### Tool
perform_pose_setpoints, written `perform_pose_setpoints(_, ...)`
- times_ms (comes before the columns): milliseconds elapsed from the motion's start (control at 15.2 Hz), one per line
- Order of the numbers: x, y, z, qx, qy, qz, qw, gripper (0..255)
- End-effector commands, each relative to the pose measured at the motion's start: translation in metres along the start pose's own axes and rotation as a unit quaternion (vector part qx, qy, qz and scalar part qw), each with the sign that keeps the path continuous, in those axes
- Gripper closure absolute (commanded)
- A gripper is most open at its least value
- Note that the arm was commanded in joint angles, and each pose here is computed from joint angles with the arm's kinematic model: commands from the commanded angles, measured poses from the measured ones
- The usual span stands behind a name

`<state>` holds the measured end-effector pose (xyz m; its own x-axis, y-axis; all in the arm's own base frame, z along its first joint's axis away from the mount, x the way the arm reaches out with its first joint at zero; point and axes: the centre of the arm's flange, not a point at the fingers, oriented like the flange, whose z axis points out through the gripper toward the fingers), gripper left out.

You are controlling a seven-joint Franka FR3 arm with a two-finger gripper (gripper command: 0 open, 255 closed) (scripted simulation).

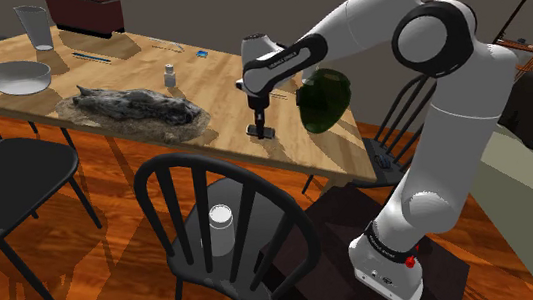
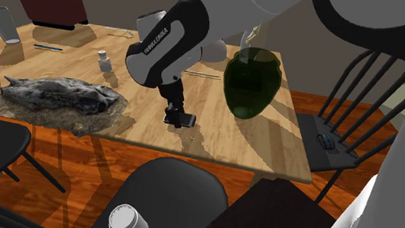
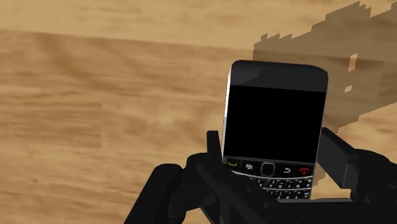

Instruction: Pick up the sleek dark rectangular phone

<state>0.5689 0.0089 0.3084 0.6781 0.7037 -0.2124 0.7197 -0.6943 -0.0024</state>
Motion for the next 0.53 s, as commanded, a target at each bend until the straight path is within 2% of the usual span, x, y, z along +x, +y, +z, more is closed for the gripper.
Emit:
perform_pose_setpoints(0,-0.002,0.000,-0.009,0.000,0.000,0.000,1.0000,255)
perform_pose_setpoints(462,-0.010,0.000,-0.045,0.000,0.000,0.000,1.0000,255)
